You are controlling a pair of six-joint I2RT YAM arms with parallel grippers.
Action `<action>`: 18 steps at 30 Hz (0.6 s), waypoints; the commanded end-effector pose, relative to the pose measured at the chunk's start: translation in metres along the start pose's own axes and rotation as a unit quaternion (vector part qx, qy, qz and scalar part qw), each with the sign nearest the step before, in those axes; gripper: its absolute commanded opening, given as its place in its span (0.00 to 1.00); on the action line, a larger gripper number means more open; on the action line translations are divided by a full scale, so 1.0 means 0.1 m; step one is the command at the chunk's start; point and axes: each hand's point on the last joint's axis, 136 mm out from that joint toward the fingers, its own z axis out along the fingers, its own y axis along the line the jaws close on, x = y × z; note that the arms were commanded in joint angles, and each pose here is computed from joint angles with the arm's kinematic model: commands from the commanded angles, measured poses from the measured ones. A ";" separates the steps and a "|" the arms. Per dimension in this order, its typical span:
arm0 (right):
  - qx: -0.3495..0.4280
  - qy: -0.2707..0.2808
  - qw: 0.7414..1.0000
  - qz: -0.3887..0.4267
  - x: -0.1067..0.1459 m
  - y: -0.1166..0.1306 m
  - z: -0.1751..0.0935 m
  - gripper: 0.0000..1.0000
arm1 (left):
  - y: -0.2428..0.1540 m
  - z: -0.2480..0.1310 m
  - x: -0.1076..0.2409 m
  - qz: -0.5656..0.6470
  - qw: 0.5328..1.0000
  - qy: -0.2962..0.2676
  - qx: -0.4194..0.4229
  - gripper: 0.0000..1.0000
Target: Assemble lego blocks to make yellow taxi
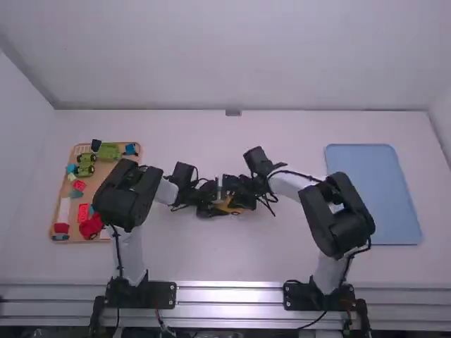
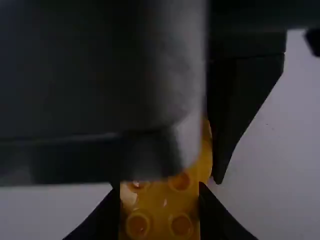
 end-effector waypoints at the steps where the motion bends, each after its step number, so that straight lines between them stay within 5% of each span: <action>1: -0.004 0.102 0.995 -0.003 0.43 0.19 0.33 0.00 | -0.20 0.07 0.38 -0.077 0.995 0.069 0.004 0.10; 6: 0.031 0.100 0.994 0.008 0.45 0.13 0.41 0.00 | -0.19 0.07 0.38 -0.077 0.995 0.069 0.003 0.10; 14: 0.018 0.015 1.000 0.015 0.31 0.09 0.38 0.00 | -0.21 0.09 0.37 -0.076 0.995 0.068 0.007 0.09; 18: -0.005 -0.048 0.999 -0.003 0.20 0.08 0.29 0.11 | -0.21 0.09 0.37 -0.077 0.995 0.068 0.007 0.09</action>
